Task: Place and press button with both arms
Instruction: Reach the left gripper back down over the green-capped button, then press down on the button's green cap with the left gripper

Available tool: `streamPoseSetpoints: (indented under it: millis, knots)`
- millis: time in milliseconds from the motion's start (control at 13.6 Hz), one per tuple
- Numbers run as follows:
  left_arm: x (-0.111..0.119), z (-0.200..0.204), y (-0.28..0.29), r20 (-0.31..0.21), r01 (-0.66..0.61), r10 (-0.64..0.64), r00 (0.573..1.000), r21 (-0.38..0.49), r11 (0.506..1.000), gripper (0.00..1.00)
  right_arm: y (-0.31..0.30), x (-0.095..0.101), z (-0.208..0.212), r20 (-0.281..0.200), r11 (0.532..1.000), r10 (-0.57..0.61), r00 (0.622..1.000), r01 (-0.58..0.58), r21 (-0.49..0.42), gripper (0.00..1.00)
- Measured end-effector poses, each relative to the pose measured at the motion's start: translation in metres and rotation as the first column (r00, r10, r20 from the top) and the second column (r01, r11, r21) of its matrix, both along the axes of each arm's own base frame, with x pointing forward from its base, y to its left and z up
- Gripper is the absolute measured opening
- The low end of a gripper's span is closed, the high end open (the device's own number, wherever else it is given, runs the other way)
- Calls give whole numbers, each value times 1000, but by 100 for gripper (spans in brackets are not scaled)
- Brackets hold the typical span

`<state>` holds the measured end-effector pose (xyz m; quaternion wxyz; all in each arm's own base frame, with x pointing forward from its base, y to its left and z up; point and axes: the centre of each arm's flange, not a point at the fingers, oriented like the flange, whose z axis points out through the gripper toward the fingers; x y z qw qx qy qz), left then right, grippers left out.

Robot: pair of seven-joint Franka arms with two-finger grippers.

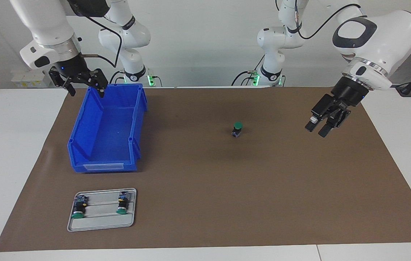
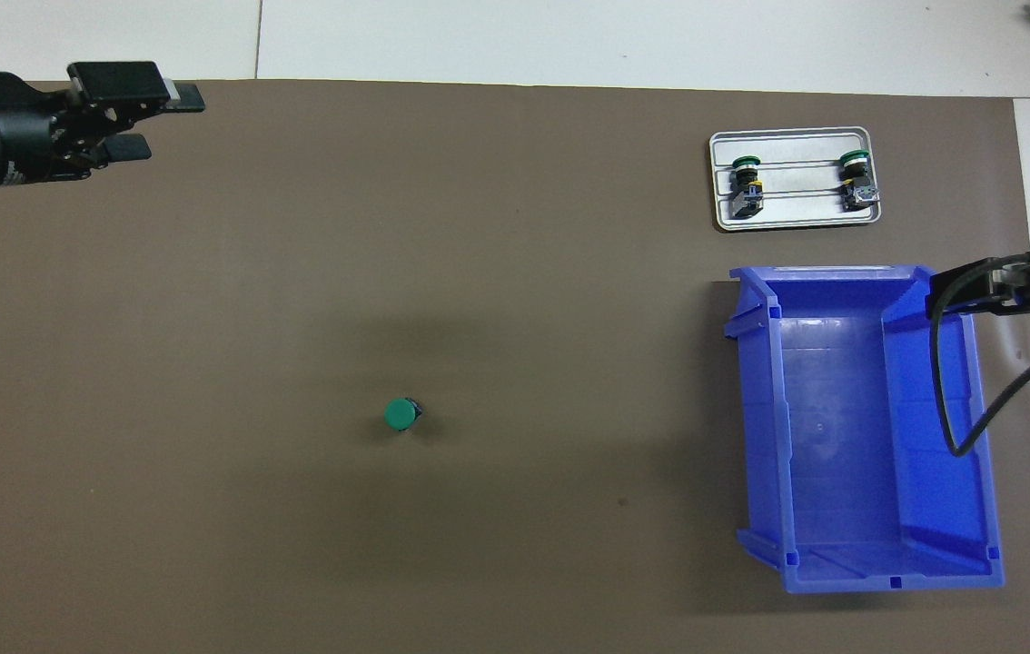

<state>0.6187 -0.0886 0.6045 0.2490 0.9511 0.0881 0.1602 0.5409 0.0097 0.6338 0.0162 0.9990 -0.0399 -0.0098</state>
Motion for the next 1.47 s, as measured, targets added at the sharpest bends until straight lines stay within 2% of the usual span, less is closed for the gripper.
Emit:
streamPoseSetpoints:
  millis: [147, 293, 440, 660, 806, 1026, 1099, 1246, 1466]
  knots:
    - [-7, -5, -18, -26, 80, -77, 997, 133, 988, 99, 0, 0, 0, 0, 1000, 0, 1000, 0, 0, 100]
    - [-18, -12, -36, -78, 184, -170, 982, 240, 953, 99, 0, 0, 0, 0, 1000, 0, 1000, 0, 0, 100]
    - [-31, -18, -52, -145, 271, -238, 960, 282, 920, 99, 0, 0, 0, 0, 1000, 0, 1000, 0, 0, 100]
    - [-59, -41, -70, -225, 361, -303, 926, 297, 884, 96, 0, 0, 0, 0, 1000, 0, 1000, 0, 0, 100]
    - [-85, -62, -83, -291, 415, -332, 897, 300, 859, 75, 0, 0, 0, 0, 1000, 0, 1000, 0, 0, 100]
    - [-124, -86, -110, -354, 497, -380, 854, 341, 798, 66, 0, 0, 0, 0, 1000, 0, 1000, 0, 0, 100]
    - [-134, -90, -121, -366, 502, -379, 850, 346, 793, 66, 0, 0, 0, 0, 1000, 0, 1000, 0, 0, 100]
    - [-148, -99, -143, -381, 498, -364, 850, 354, 792, 44, 0, 0, 0, 0, 1000, 0, 1000, 0, 0, 100]
    - [-155, -130, -157, -365, 497, -370, 854, 364, 788, 7, 0, 0, 0, 0, 1000, 0, 1000, 0, 0, 100]
